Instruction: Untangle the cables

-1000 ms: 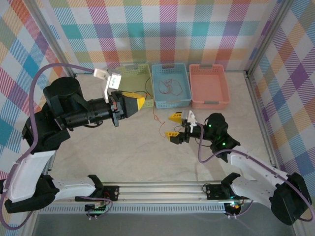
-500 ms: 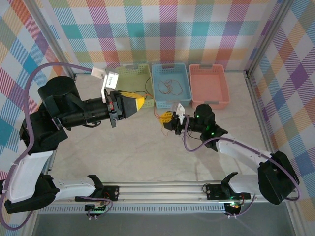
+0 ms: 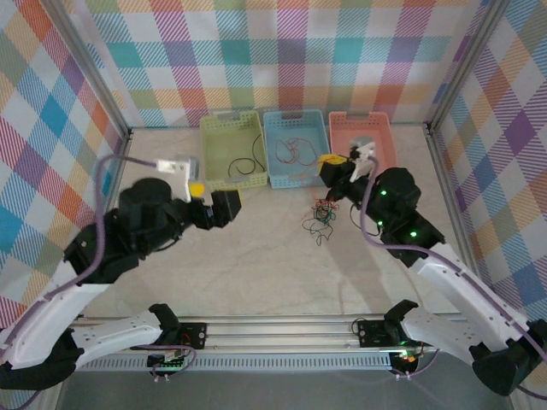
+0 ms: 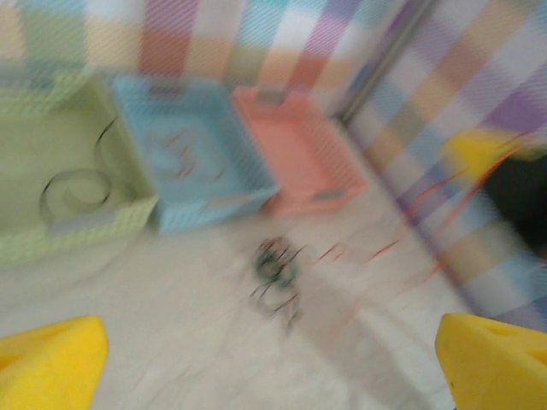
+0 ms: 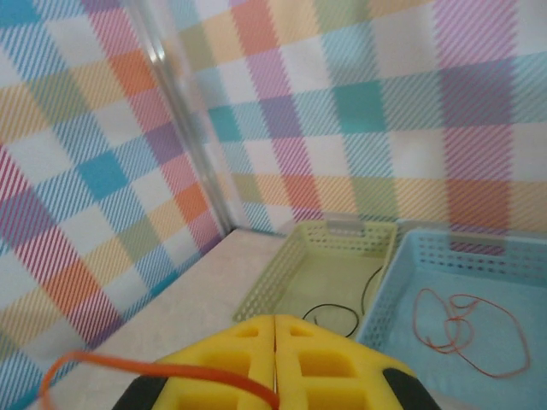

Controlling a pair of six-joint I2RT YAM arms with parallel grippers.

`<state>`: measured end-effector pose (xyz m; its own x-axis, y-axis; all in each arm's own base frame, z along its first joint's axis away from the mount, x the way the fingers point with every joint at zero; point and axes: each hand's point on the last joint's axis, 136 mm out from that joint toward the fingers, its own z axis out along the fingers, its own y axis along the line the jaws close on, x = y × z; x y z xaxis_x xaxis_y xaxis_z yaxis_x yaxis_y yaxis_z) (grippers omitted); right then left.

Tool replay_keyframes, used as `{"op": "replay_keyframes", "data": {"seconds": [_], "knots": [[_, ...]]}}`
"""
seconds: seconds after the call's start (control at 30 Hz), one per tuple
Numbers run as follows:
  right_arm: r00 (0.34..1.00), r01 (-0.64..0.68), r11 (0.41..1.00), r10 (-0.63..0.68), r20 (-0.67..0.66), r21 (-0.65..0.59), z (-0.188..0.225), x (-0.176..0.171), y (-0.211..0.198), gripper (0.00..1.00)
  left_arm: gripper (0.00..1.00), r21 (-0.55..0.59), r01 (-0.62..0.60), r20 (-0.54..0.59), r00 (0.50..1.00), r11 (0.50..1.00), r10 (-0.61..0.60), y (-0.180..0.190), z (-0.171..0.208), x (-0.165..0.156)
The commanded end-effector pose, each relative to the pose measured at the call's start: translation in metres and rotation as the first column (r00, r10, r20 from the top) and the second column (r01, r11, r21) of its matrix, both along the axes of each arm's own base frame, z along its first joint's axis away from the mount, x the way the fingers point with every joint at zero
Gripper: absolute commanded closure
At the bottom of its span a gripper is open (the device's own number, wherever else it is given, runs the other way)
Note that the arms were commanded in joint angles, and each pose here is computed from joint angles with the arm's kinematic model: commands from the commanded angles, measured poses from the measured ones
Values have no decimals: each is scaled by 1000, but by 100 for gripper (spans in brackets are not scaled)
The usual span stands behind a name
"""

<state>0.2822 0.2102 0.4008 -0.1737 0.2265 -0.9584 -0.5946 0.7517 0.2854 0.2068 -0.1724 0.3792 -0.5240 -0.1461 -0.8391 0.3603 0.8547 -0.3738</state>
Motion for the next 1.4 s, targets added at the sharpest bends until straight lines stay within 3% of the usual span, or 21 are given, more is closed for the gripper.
{"op": "replay_keyframes", "data": {"seconds": [0.0,0.17,0.4,0.53,0.63,0.8,1.0,1.37], "knots": [[992,101,994,-97,-83,49,12,0,-20,100,1,-33,-65,-3,998,997,65,10,-26,2],[996,75,988,-68,-59,138,53,-7,-21,100,2,-50,102,-73,992,993,-106,-29,-65,-5],[998,57,969,-48,-44,240,106,-13,-23,100,1,-82,332,-54,940,940,-336,-87,-81,-5],[998,53,954,-38,-58,297,123,-12,-22,100,4,-113,432,-18,899,895,-437,-121,-79,1],[997,45,941,-23,-69,336,129,-10,-19,100,8,-91,454,2,890,886,-456,-141,-80,13],[996,40,928,-7,-90,370,134,-6,-16,100,7,-62,556,108,829,829,-548,-182,-61,17],[995,32,924,6,-97,381,138,-9,-16,100,8,-2,595,158,794,804,-587,-214,-57,32],[990,2,920,53,-131,392,135,-14,-10,100,29,99,519,281,804,849,-524,-247,-57,81]]}}
